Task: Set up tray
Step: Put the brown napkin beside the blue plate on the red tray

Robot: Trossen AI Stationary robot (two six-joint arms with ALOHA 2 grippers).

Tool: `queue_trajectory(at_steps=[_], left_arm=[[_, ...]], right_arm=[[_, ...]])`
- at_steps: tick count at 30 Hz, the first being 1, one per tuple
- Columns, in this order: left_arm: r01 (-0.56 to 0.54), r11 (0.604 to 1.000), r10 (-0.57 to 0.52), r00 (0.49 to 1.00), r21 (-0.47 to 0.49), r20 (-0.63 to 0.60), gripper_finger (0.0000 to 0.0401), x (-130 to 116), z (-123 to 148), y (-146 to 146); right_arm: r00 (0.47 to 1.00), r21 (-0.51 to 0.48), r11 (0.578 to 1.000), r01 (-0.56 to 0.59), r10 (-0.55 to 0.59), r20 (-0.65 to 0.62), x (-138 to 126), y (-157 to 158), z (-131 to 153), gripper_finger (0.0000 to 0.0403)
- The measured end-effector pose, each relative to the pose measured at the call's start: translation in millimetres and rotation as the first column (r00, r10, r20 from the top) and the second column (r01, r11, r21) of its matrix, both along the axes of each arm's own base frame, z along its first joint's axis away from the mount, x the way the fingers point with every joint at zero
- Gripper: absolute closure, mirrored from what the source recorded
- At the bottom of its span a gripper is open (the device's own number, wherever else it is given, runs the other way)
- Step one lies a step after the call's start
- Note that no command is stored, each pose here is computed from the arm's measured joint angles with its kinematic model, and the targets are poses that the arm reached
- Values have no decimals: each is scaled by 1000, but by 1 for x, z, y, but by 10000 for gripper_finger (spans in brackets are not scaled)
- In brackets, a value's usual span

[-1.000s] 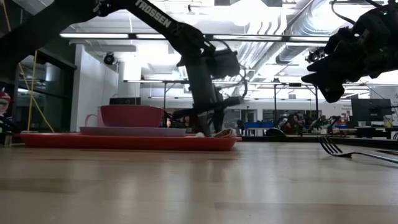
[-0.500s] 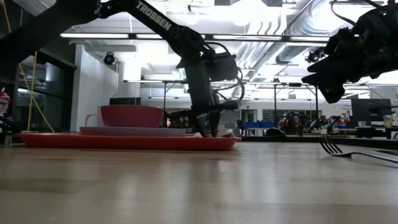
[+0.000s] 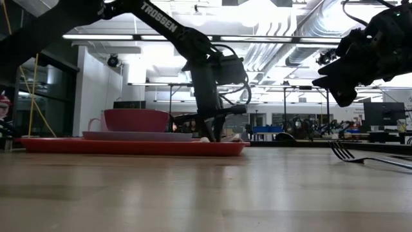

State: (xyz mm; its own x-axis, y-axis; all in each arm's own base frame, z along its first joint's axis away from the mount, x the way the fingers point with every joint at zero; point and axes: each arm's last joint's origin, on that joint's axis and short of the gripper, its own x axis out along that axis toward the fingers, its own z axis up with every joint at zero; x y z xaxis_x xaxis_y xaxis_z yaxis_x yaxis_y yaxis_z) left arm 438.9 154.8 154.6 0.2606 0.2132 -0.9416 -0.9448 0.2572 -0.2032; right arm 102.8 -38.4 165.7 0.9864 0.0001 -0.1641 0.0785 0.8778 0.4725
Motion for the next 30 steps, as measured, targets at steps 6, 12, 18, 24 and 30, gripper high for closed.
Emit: queue_trajectory(at_steps=[6,12,18,24,30], left_arm=[[-29,1000,29,1000,-7,6,346,-2,0,6],[-75,997,75,997,-12,14,365,-2,0,7],[-102,995,103,995,-19,14,378,-3,0,7],[-140,990,140,990,-20,6,366,-4,-1,7],[-144,989,144,990,-21,4,368,-4,-1,7]], right_arm=[[1000,-11,1000,-2,2,0,0,0,0,289],[1000,-15,1000,-2,2,-1,0,0,0,289],[1000,-22,1000,-4,4,0,0,0,0,289],[1000,-22,1000,-4,4,-1,0,0,0,289],[1000,-15,1000,-4,4,-14,0,0,-1,289]])
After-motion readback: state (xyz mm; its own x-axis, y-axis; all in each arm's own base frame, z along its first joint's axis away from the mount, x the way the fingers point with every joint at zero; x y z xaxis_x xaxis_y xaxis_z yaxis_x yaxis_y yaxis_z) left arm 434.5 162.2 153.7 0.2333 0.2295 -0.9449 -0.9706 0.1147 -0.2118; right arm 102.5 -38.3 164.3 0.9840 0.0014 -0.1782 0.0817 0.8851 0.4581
